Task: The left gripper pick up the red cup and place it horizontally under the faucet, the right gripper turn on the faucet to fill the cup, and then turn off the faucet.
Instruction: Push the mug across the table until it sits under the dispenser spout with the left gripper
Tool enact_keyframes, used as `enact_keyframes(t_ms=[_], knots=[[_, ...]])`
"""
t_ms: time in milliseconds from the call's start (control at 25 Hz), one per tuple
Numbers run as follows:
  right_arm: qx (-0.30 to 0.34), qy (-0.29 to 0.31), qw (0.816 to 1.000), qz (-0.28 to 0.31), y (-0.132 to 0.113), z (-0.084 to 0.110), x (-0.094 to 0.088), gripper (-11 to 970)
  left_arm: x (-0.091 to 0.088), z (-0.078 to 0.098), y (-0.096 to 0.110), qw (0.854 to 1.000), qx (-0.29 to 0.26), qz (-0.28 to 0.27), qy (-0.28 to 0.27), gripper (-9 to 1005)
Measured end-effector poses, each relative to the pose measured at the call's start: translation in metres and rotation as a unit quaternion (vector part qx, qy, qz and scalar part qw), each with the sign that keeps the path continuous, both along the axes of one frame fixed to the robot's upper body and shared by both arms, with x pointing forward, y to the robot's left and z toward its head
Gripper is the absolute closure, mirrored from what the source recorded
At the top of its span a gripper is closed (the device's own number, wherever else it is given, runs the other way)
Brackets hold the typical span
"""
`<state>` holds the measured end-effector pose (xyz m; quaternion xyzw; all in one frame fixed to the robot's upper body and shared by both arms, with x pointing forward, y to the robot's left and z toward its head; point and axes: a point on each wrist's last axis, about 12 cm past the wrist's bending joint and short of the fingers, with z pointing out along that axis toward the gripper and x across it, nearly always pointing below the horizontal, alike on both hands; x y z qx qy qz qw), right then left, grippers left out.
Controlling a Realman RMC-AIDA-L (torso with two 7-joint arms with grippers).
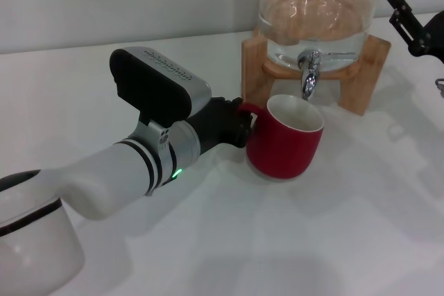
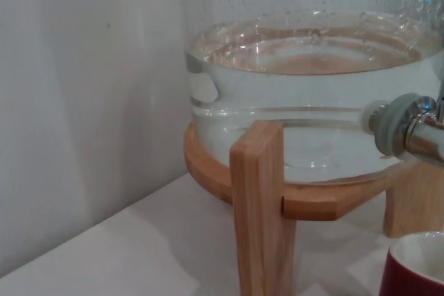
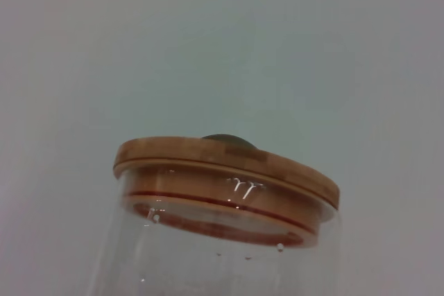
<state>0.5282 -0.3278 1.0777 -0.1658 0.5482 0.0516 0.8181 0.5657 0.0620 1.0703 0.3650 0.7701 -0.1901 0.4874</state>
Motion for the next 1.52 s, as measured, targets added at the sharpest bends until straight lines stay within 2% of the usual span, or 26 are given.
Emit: enact_keyframes(t_ms=[560,960,1520], knots=[[-0.002,0.000,1.000,0.003,0.0011,0.0000,0.0002,345,0.0068,0.0006,0.0042,1.000,0.003,0.017,0.001,854],[-0.001,-0.001,1.000,0.003,0.0011,0.0001,-0.0001,345,0.0070,-0.0003,0.0059,1.000,0.003,0.021,0.003,751],[-0.001,0.000,1.000,0.002,0.0001,-0.0006,-0.0015,346,0.0038,-0.0017,0.0064,1.000,0.001,0.025,0.010,720]])
